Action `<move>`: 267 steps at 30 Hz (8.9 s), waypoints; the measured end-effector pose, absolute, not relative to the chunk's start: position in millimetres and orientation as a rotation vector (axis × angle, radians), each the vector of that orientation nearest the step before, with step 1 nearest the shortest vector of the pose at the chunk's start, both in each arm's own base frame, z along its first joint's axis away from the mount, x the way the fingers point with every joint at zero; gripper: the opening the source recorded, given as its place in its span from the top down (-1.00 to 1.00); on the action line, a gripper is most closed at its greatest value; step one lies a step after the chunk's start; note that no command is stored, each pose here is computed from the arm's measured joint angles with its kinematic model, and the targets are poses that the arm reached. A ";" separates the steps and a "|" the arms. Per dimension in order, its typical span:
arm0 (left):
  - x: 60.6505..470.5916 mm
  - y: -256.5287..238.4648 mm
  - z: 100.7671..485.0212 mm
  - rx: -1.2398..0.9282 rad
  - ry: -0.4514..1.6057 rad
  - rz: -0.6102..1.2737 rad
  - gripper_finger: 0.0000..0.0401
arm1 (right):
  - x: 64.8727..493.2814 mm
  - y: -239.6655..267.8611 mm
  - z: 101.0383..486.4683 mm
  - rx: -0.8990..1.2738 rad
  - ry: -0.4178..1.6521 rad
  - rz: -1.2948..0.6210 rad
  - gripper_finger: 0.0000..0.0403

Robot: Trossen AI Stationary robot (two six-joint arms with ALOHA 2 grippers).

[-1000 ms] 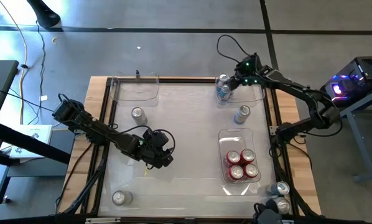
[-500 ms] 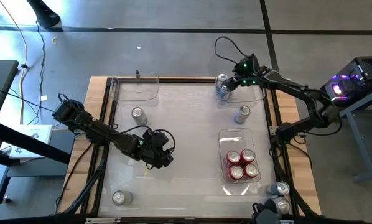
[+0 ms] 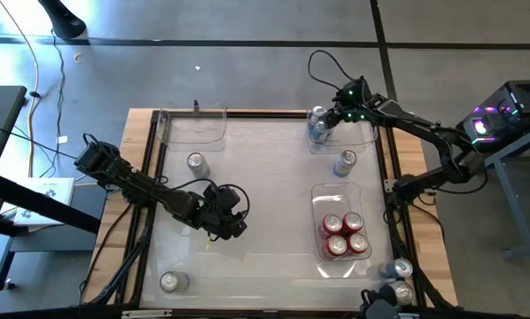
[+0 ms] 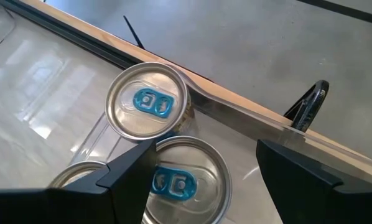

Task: Sort soda cans
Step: Adjust the blue soda cans on the top right transparent bin, then put the bottom blue soda can into the top right transparent bin

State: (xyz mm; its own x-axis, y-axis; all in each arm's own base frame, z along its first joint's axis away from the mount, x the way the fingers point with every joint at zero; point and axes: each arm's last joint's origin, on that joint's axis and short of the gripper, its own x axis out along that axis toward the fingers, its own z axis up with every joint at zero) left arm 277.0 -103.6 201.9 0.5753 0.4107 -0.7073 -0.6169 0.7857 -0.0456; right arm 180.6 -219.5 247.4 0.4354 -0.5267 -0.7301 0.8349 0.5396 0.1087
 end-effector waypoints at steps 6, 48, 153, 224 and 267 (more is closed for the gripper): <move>277.5 -102.4 202.0 -0.305 0.741 0.616 -0.34 | 181.7 -218.5 247.5 0.539 0.683 -0.863 -0.35; 278.9 -99.0 201.8 -0.318 0.749 0.619 -0.34 | 185.1 -214.8 236.3 0.513 0.805 -0.857 -0.35; 278.8 -99.3 201.6 -0.321 0.754 0.615 -0.34 | 177.6 -230.4 239.0 0.336 0.795 -0.945 -0.11; 279.2 -103.4 203.1 -0.318 0.719 0.611 -0.34 | 203.7 -158.1 239.1 0.419 0.806 -0.753 -0.57; 279.0 -104.4 203.2 -0.319 0.719 0.607 -0.34 | 217.6 -159.6 255.4 0.352 0.646 -0.704 -0.63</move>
